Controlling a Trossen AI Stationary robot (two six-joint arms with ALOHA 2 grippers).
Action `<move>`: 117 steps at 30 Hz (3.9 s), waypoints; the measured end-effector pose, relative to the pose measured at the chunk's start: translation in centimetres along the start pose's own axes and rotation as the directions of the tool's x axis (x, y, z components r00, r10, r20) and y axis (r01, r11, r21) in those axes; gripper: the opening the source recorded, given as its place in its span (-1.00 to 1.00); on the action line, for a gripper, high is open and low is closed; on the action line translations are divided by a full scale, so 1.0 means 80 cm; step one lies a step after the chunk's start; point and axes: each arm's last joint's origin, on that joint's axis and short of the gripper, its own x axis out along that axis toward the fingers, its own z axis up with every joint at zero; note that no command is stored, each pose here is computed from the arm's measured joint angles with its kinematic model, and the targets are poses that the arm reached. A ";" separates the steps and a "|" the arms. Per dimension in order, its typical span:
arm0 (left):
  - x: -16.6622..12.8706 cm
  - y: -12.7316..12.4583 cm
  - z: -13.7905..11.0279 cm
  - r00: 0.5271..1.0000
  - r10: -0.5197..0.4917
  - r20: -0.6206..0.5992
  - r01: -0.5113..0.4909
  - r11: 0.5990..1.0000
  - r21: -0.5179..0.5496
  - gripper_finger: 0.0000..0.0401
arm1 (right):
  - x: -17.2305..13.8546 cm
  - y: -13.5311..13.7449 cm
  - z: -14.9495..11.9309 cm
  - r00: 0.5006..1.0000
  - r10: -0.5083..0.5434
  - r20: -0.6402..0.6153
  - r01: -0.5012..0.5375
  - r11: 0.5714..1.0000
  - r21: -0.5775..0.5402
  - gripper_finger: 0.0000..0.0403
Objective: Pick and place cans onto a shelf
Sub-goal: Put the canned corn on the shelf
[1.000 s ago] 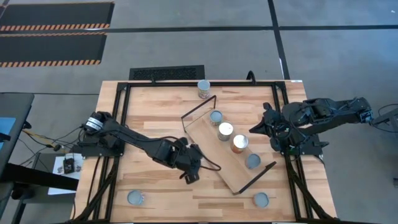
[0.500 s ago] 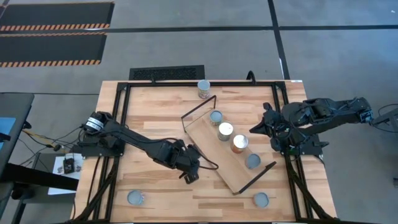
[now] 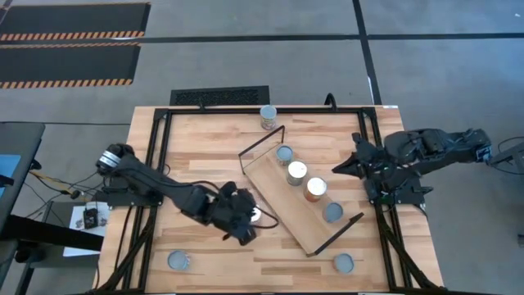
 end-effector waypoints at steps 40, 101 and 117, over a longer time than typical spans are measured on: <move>-0.012 0.084 -0.100 0.978 -0.207 0.006 0.206 0.977 0.051 -1.00 | 0.180 0.078 0.030 0.992 0.099 -0.075 -0.084 0.981 0.176 -0.95; -0.004 0.106 -0.121 0.888 -0.248 0.387 0.275 0.961 -0.016 -1.00 | 0.382 0.070 -0.039 0.870 -0.071 -0.489 -0.092 0.949 -0.301 -0.45; -0.001 0.107 -0.124 0.899 -0.242 0.365 0.264 0.964 -0.013 -1.00 | 0.383 0.050 -0.039 0.849 -0.068 -0.524 -0.117 0.943 -0.312 -0.49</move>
